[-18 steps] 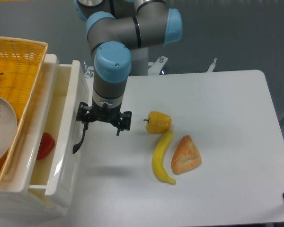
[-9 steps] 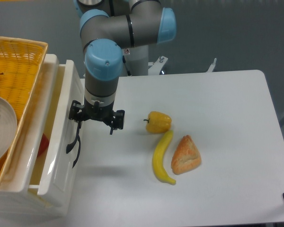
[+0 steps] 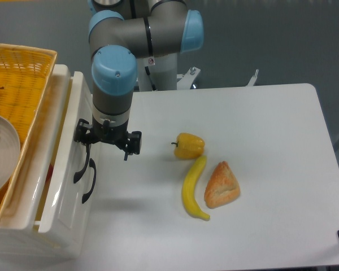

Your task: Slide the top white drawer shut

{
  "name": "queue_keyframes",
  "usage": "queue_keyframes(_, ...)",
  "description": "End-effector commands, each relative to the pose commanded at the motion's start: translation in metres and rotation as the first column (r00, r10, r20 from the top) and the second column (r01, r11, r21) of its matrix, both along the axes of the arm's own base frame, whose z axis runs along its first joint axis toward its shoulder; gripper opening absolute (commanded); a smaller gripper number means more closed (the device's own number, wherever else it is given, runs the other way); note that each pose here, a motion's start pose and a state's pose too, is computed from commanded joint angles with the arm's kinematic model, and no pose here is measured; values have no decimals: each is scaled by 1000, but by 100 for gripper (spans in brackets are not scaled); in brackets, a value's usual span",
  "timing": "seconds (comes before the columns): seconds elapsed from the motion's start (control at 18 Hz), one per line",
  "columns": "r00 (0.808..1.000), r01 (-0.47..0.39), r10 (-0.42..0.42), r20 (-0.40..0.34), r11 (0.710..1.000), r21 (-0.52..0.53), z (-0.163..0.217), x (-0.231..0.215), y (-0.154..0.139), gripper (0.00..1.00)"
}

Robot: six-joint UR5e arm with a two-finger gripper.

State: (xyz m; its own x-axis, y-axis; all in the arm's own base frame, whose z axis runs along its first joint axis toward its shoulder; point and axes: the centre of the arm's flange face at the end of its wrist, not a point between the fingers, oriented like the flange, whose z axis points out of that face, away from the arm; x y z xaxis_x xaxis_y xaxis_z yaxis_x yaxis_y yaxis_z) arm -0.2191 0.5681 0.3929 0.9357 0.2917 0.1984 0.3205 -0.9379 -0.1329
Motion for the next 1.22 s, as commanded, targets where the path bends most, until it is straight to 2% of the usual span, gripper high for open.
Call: queue_keyframes(1.22,1000,4,-4,-4,1000,0,3,4,2,100)
